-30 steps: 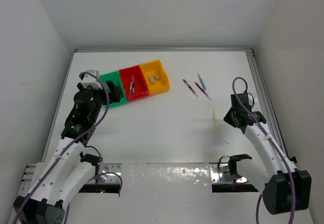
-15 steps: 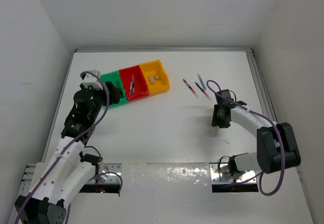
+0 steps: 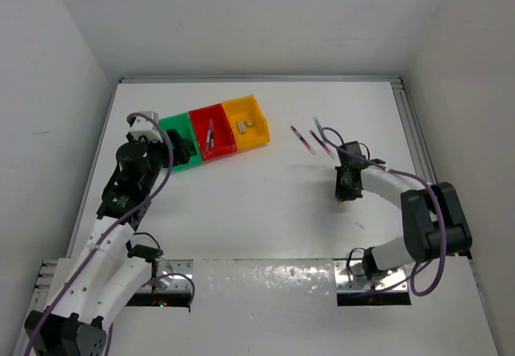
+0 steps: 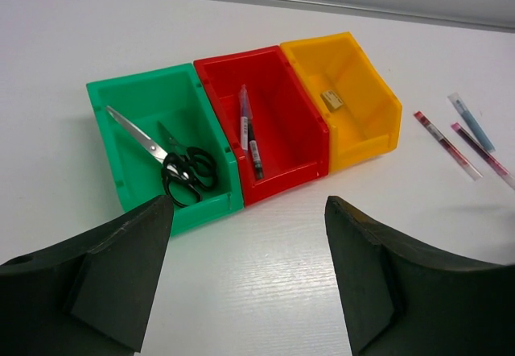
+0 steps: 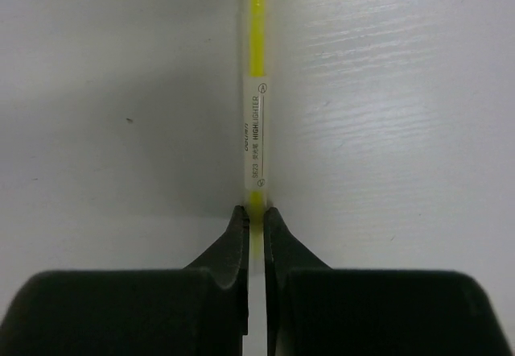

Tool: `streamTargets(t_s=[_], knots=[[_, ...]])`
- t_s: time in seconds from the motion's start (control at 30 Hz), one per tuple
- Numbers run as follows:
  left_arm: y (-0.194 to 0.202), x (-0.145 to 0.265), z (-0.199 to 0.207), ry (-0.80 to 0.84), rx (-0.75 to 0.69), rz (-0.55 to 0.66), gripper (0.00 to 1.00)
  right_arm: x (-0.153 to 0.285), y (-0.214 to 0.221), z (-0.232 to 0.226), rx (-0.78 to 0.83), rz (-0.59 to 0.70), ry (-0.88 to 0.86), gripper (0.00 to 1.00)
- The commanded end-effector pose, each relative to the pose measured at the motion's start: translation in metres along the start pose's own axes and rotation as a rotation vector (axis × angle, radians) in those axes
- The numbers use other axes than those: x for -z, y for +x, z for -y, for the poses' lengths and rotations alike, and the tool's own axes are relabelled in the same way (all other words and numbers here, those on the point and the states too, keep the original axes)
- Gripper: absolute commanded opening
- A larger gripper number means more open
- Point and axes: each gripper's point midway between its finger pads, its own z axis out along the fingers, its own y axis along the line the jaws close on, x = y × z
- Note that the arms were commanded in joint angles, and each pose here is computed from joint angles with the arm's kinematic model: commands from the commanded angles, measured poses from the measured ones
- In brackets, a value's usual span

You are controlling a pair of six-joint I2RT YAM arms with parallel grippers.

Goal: Sort the stationery into containers
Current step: Pick up the pen from the center of the board.

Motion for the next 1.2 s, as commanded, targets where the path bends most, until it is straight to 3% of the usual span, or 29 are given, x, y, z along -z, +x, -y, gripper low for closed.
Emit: streamTargets(t_s=[0.0, 0.07, 0.2, 0.3, 0.4, 0.57, 0.6, 0.77, 1.17], knots=[[-0.026, 0.002, 0.006, 0.027, 0.007, 0.061, 0.74, 0.003, -0.010, -0.002, 0.070, 0.044, 0.017, 0.00], [-0.025, 0.002, 0.020, 0.113, -0.001, 0.054, 0.74, 0.013, -0.021, -0.010, 0.109, 0.112, 0.009, 0.00], [-0.019, 0.015, 0.075, 0.435, 0.012, 0.027, 0.75, 0.071, -0.071, -0.045, 0.125, 0.469, -0.106, 0.00], [-0.016, 0.023, 0.101, 0.596, 0.085, 0.012, 0.77, 0.122, -0.095, -0.117, 0.134, 0.767, -0.379, 0.00], [-0.015, 0.027, 0.120, 0.709, 0.166, -0.006, 0.77, 0.161, -0.098, -0.179, 0.159, 0.897, -0.602, 0.00], [-0.026, 0.024, 0.133, 0.772, 0.208, 0.028, 0.63, 0.204, -0.095, -0.265, 0.289, 0.957, -0.817, 0.00], [-0.028, 0.024, 0.134, 0.776, 0.200, 0.041, 0.62, 0.227, -0.098, -0.281, 0.295, 1.011, -0.882, 0.00], [-0.023, 0.022, 0.134, 0.763, 0.181, 0.027, 0.60, 0.262, -0.089, -0.332, 0.348, 1.039, -1.062, 0.00], [-0.019, 0.013, 0.125, 0.691, 0.206, 0.024, 0.48, 0.279, -0.067, -0.366, 0.394, 1.013, -1.197, 0.00]])
